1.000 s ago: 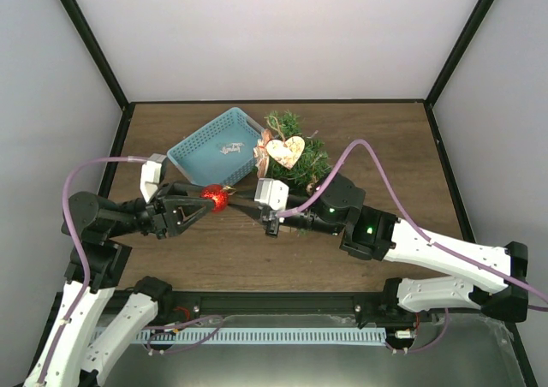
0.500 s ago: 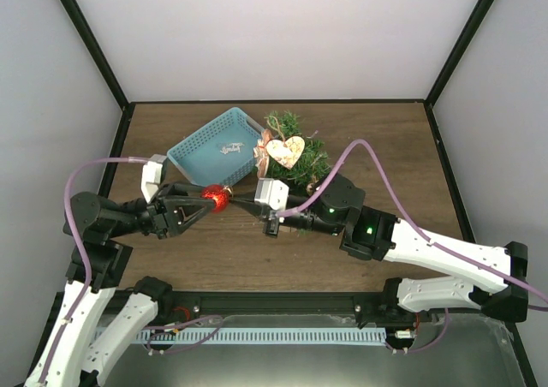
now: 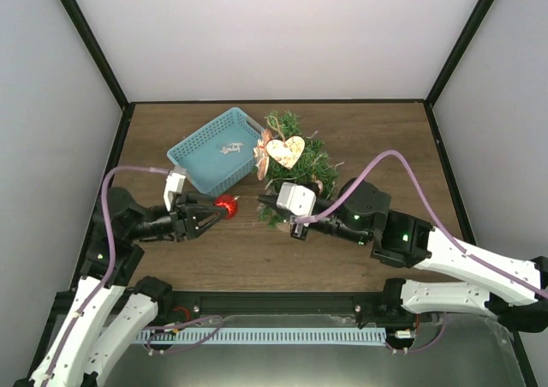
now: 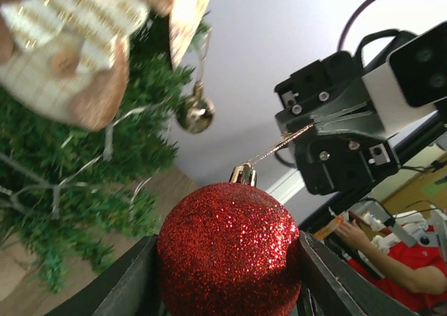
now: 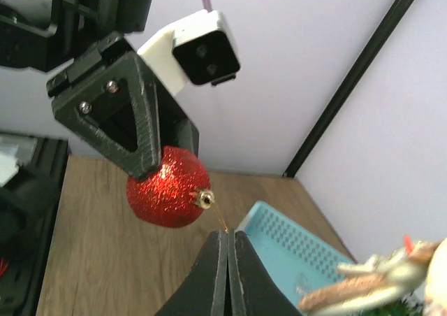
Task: Decorate the small christmas tree
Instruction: Hang the decoration item on the Christmas tree.
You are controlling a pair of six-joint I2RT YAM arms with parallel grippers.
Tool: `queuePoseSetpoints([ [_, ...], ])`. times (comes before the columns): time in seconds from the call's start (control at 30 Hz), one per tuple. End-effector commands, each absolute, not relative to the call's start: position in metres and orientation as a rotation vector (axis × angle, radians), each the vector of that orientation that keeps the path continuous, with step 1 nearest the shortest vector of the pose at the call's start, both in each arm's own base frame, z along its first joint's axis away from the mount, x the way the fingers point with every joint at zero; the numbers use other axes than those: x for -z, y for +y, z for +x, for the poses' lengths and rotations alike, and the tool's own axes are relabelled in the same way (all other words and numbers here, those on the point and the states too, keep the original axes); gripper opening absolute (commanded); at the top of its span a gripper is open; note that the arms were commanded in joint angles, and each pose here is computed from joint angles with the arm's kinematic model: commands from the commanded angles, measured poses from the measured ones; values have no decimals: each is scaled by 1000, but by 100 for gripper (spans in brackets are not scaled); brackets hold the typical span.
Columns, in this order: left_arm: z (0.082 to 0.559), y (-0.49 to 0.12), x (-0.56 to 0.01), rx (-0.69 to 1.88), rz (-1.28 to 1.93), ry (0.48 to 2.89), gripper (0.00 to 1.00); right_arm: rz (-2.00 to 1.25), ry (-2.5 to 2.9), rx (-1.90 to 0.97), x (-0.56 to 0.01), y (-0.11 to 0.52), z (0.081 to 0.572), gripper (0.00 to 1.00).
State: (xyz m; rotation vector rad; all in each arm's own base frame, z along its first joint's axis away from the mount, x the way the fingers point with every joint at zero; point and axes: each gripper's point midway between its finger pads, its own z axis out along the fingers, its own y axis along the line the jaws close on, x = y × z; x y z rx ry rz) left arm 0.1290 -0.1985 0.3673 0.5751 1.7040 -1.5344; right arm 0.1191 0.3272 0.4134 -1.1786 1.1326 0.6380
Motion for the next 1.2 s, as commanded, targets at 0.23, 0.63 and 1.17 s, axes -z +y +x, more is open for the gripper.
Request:
queuePoseSetpoints([
  [0.23,135,-207,-321,1518,550,1706,37,-1410,1394,-476,-335,324,128,1],
  [0.63,130,-236,-270,1499,570,1791,37,-1457,1424,-348,-331,316,138,1],
  [1.17,141,-242,-259,1452,585,1784,37,-1550,1474,-193,-303,309,149,1],
])
